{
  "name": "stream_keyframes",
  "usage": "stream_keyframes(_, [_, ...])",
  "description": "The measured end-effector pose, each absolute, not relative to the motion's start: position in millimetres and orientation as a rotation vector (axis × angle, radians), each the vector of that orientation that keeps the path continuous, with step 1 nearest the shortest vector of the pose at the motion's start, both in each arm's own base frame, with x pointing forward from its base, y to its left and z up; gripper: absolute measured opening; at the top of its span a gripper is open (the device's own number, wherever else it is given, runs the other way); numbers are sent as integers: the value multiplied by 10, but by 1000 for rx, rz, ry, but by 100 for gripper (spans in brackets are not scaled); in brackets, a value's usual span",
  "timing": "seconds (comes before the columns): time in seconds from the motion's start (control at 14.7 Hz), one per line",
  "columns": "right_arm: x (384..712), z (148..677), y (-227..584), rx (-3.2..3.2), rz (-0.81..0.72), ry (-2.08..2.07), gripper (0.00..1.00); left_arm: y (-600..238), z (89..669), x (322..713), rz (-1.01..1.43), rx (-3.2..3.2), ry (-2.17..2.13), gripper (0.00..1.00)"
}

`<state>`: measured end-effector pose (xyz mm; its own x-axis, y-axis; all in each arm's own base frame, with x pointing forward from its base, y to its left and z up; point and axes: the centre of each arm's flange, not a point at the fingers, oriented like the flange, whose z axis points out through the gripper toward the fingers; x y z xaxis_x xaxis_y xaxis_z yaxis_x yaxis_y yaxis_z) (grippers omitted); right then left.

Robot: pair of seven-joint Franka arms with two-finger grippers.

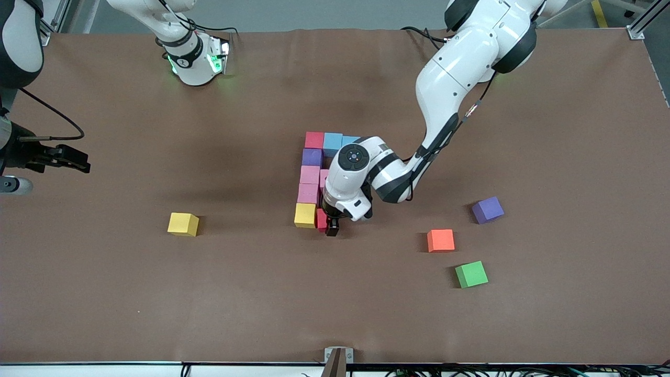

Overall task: Arrange 11 blocks into digit 3
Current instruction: 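Lower the red cube beside the yellow cube and open the left gripper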

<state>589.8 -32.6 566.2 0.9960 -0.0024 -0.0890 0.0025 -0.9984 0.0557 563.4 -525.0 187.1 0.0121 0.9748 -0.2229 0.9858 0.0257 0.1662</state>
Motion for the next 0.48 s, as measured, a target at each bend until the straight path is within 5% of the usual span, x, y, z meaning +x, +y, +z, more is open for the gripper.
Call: stream_keyframes(0.48, [5891,6034,-288,3084,-76,5,100,-5268,2156,5734,-42,1980,2007,100])
